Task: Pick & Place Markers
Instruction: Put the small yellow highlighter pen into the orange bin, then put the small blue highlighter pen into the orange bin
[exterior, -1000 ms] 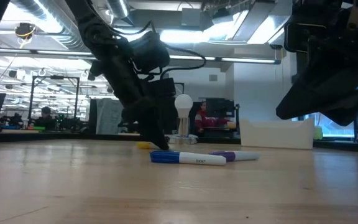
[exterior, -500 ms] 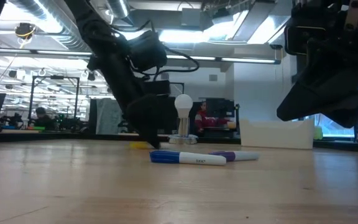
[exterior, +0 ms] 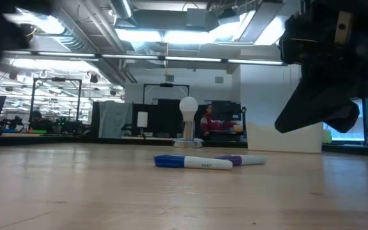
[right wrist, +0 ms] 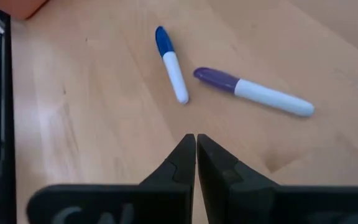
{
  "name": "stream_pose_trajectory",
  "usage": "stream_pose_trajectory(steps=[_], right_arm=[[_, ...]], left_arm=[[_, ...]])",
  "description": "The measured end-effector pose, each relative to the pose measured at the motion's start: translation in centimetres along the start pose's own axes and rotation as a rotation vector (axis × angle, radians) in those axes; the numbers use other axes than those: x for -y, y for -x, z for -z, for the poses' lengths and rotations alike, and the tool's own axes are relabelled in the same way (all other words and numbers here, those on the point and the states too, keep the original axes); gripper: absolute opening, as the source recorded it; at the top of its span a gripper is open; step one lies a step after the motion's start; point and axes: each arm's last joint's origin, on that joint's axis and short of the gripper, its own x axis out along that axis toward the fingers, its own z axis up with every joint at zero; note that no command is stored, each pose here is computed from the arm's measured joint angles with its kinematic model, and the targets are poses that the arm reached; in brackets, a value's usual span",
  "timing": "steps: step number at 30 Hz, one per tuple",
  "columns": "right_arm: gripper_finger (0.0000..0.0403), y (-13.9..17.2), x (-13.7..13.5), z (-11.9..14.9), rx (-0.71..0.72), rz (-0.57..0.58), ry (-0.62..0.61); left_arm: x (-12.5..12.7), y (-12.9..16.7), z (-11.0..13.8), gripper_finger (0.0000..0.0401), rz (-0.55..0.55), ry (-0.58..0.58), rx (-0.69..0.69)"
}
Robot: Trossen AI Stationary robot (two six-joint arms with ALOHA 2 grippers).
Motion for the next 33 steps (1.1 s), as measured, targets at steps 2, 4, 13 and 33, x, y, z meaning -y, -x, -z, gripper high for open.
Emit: stream_pose_trajectory(steps=[2, 4, 13, 33], right_arm=[[0.0018, -0.1, 0.1, -0.2, -0.001, 0.003, 0.01], [0.0018, -0.3, 0.4, -0.6, 0.006, 0.012, 0.02], [0.0018, -2.2, 2.8, -4.1, -0.032, 0.017, 0.044], [0.0018, 3.2, -3.8, -7.1, 0.342, 0.101, 0.348]], left_arm=[[0.8, 1.0, 2.4, 0.0051, 0.036, 0.001, -0.049], [1.4, 1.6, 4.5, 0.0059, 0.054, -0.019, -0.08], [3.1, 0.8, 8.5, 0.0106, -0.01, 0.003, -0.02], [4.1, -12.9, -8.6, 0.0145, 0.089, -0.485, 0.567]])
